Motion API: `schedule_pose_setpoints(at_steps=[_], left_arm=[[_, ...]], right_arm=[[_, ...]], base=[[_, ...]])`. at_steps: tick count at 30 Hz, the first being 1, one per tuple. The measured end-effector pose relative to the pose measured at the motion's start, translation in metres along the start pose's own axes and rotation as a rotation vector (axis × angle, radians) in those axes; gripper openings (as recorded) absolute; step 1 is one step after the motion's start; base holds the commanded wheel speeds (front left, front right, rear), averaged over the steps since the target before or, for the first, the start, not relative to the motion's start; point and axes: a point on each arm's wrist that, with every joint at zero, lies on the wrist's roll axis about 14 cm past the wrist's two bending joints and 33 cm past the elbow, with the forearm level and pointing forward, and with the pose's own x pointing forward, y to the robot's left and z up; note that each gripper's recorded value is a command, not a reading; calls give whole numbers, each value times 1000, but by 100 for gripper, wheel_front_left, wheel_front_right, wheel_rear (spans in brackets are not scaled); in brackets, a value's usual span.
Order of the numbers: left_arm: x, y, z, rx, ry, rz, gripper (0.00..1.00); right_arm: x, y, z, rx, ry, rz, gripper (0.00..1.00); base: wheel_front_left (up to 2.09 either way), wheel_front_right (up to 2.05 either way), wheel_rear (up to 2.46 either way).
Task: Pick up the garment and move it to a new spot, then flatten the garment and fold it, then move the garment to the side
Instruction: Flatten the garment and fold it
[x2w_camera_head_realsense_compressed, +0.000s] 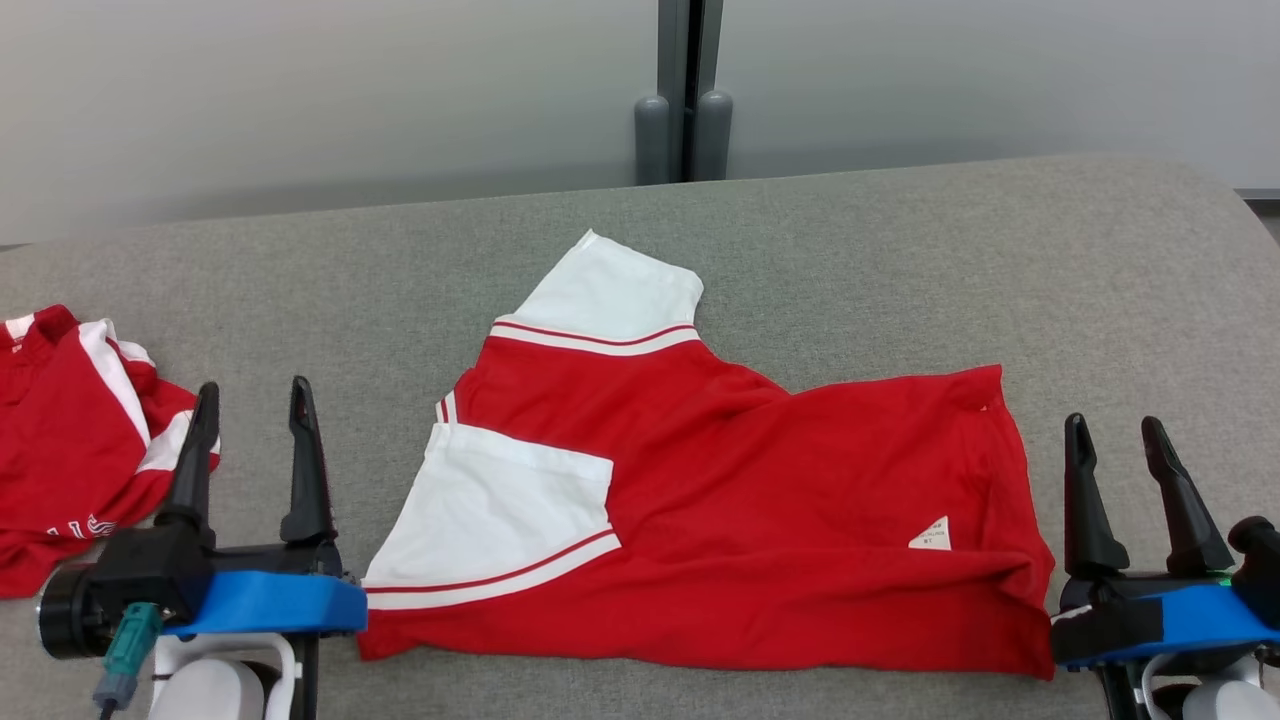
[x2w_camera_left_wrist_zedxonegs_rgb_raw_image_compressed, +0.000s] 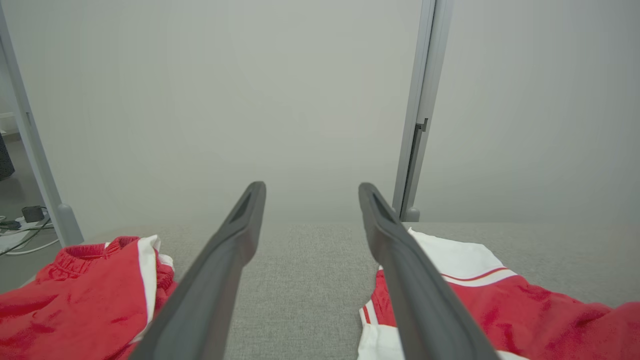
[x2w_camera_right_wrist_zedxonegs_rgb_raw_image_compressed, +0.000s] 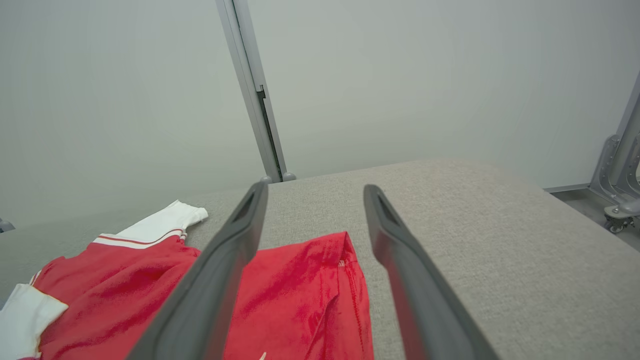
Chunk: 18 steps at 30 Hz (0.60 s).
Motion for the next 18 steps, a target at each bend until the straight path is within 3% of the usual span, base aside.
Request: schedule_pose_setpoints(at_steps=[10, 18], left_arm=[[30, 5, -2, 38, -6, -35, 100], [104, -17, -6, 64, 9, -171, 100]], right_arm=[[20, -5, -10, -21, 44, -9, 100], [62, -12, -13, -103, 157, 22, 100]], base=[[0, 0, 0], [0, 0, 0]])
